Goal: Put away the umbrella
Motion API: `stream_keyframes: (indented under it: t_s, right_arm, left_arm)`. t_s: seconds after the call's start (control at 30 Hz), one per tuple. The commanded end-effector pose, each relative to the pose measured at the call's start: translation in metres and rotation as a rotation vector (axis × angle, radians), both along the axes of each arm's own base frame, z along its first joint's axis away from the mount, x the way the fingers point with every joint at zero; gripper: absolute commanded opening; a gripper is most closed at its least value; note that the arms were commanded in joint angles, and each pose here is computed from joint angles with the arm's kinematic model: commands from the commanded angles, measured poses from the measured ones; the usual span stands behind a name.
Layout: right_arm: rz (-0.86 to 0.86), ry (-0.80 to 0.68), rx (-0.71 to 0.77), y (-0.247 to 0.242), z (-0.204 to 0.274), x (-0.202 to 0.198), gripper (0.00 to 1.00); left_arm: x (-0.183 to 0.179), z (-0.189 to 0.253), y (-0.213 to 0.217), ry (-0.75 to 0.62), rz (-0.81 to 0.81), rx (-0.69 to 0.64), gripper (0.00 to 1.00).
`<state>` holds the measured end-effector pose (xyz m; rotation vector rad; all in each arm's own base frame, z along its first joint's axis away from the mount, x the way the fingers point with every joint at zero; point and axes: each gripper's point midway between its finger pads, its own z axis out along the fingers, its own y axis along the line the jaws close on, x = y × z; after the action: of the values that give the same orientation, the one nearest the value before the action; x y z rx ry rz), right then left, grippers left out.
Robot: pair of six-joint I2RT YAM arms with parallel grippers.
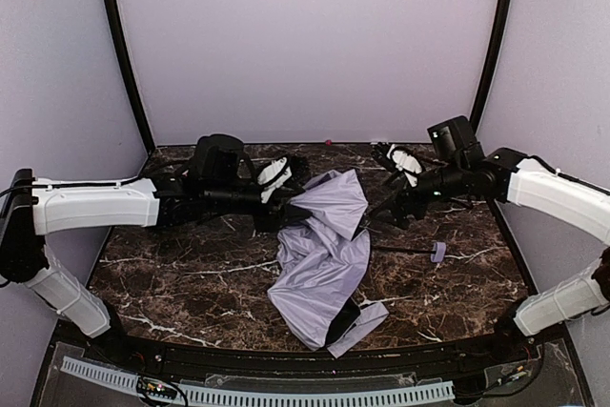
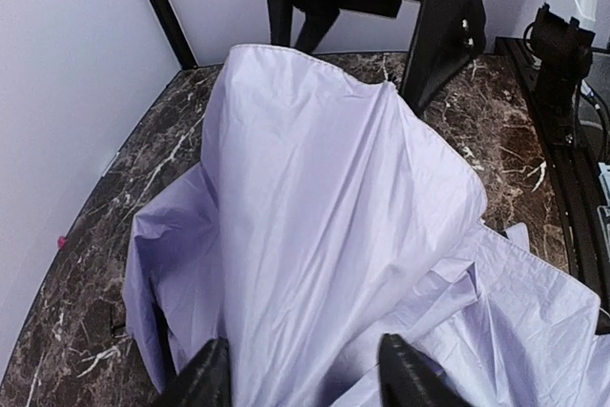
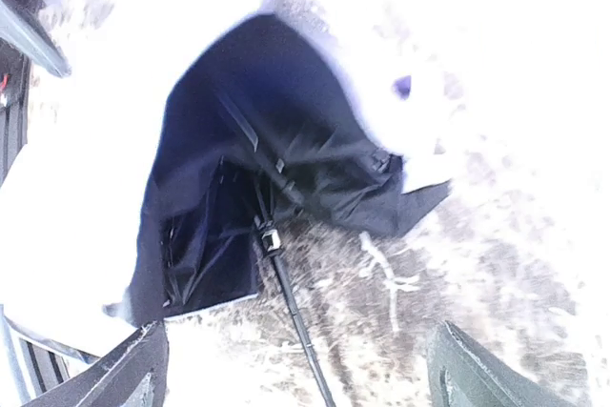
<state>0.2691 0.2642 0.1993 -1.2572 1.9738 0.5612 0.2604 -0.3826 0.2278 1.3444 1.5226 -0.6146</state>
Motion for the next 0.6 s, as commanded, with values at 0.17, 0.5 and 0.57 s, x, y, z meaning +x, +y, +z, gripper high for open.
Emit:
stream_keyframes:
  t_s: [0.17, 0.5, 0.57]
  right_arm:
    - [0.024, -0.106, 0.265, 0.027, 0.089, 0.01, 0.91]
    - [0.075, -0.068, 0.477, 0.064, 0.115, 0.054, 0.9]
    - [0.076, 0.009, 0.469, 0.075, 0.092, 0.066, 0.87]
  left_arm:
    - [-0.003, 0.004, -0.017, -0.023, -0.061, -0.027, 0.1]
    - [-0.036, -0.006, -0.01, 0.019, -0.109, 0.061, 0.0]
    - [-0.048, 0.006, -0.011, 0.02, -0.14, 0.029, 0.0]
